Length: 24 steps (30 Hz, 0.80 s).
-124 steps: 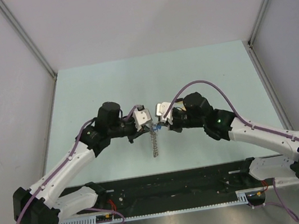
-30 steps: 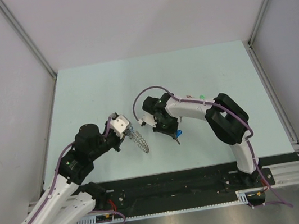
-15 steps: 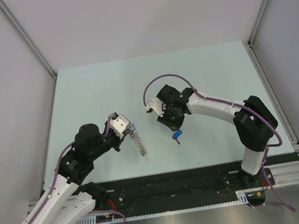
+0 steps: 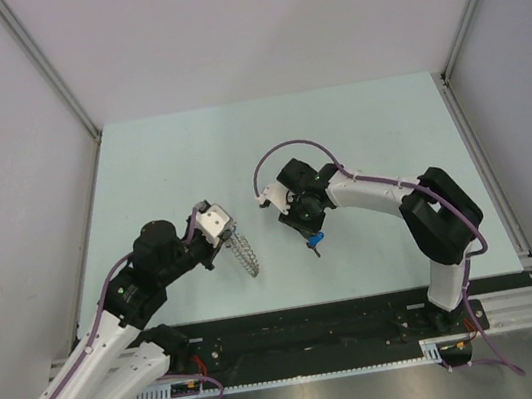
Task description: Put the keys on the keyring
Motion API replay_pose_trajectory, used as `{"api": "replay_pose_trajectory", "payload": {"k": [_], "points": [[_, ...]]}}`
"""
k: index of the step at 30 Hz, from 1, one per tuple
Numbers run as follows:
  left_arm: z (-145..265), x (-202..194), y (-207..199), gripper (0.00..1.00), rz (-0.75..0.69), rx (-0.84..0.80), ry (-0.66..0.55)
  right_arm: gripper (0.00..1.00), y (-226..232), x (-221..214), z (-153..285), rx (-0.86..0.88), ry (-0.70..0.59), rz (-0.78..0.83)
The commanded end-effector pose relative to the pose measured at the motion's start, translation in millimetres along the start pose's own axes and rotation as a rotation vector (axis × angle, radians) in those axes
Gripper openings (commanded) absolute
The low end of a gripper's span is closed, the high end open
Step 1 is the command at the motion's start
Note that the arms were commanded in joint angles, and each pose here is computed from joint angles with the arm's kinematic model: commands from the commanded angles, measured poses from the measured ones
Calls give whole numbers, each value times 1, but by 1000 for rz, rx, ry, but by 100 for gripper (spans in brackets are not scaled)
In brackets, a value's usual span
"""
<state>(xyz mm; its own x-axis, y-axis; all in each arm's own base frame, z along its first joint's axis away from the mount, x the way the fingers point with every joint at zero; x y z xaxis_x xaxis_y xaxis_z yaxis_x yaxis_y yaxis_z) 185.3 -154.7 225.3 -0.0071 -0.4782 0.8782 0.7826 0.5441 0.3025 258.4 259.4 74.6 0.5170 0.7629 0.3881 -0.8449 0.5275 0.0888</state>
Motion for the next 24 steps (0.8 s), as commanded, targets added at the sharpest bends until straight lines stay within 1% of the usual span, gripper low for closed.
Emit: {"api": "replay_pose_trajectory", "payload": {"k": [1, 7, 13, 24], "points": [[-1, 15, 5, 0, -1, 16, -72, 24, -2, 0, -10, 17, -5, 11], [-1, 14, 5, 0, 0, 15, -70, 24, 0, -3, -13, 29, 5, 13], [-2, 14, 4, 1, 0, 13, -67, 21, 3, -4, -14, 43, 9, 14], [-3, 14, 4, 0, 1, 8, -66, 21, 8, -7, -14, 61, 26, 23]]}}
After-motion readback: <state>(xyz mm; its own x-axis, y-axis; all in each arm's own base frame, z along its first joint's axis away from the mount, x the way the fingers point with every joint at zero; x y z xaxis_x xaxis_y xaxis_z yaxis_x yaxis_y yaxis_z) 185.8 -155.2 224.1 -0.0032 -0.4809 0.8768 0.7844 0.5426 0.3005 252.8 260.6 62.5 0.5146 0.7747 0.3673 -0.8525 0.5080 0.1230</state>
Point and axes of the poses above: each gripper's point midway between its finger pads, its own z axis back along the fingers, its own y axis along the line the jaws close on, x = y × z, the point moved 3 cm from there along z, back along the fingers, and after that the axes turned 7 degrees about -z, right-handed, at the moved point
